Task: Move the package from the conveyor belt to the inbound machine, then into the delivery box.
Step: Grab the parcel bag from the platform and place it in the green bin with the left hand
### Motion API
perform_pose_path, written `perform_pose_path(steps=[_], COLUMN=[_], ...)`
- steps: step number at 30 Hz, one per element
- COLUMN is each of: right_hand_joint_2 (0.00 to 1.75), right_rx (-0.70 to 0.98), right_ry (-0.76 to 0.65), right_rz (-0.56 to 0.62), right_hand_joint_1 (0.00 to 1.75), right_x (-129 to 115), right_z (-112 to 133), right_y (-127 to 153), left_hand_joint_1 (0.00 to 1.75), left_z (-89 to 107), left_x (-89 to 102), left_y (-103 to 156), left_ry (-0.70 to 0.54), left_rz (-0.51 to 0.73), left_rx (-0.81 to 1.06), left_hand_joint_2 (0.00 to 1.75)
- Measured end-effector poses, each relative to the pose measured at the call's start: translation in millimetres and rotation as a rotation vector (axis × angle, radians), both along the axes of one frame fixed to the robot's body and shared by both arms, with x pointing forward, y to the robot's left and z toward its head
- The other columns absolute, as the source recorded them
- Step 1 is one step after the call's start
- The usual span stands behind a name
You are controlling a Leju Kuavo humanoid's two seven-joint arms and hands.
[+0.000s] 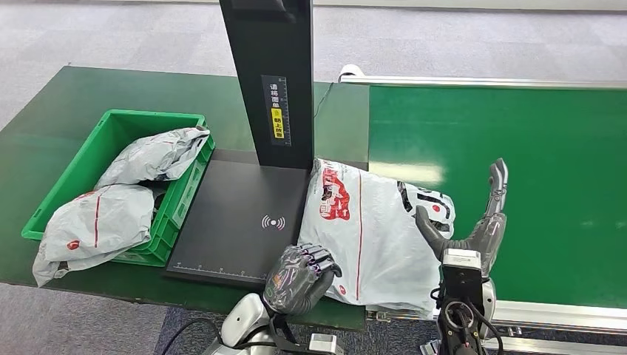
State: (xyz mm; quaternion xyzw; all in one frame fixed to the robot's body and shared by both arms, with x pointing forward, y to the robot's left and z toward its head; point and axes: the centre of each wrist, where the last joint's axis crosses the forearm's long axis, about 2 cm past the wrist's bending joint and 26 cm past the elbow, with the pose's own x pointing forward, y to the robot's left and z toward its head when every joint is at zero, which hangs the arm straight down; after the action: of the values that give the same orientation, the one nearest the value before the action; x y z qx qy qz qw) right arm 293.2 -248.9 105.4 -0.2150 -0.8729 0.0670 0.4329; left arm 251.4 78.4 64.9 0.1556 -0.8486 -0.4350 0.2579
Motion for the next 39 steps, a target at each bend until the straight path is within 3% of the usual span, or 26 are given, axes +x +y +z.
perform_pose_path(steps=[8,9,12,13,39], right_hand_joint_2=[1.75,1.75,1.75,1.75,1.75], right_rx=[0.003,0.002,0.002,0.002,-0.014], right_ry=[-0.008,-0.008,-0.008,-0.008,-0.002], right_rz=[-0.008,-0.009,-0.011,-0.012,-0.029], right_hand_joint_1=[0.0,0.0,0.0,0.0,0.0], right_x=[-2.5,-2.9,-3.7,-3.8,-11.4], right_z=[1.4,1.5,1.2,1.2,-1.5], right_y=[-0.6,-0.9,-1.4,-1.6,-6.8], left_hand_joint_1=[1.75,1.65,0.34,0.0,0.0], left_z=[-0.5,-0.6,-0.9,-1.0,-7.1], left_x=[0.9,0.9,1.2,1.3,-0.2], left_y=[1.9,2.2,3.0,3.3,13.1], left_ry=[0.006,0.006,0.007,0.007,0.023], left_rz=[0.01,0.011,0.014,0.014,0.052], left_rx=[-0.008,-0.01,-0.013,-0.013,0.023], left_hand_joint_2=[1.75,1.75,1.75,1.75,1.75])
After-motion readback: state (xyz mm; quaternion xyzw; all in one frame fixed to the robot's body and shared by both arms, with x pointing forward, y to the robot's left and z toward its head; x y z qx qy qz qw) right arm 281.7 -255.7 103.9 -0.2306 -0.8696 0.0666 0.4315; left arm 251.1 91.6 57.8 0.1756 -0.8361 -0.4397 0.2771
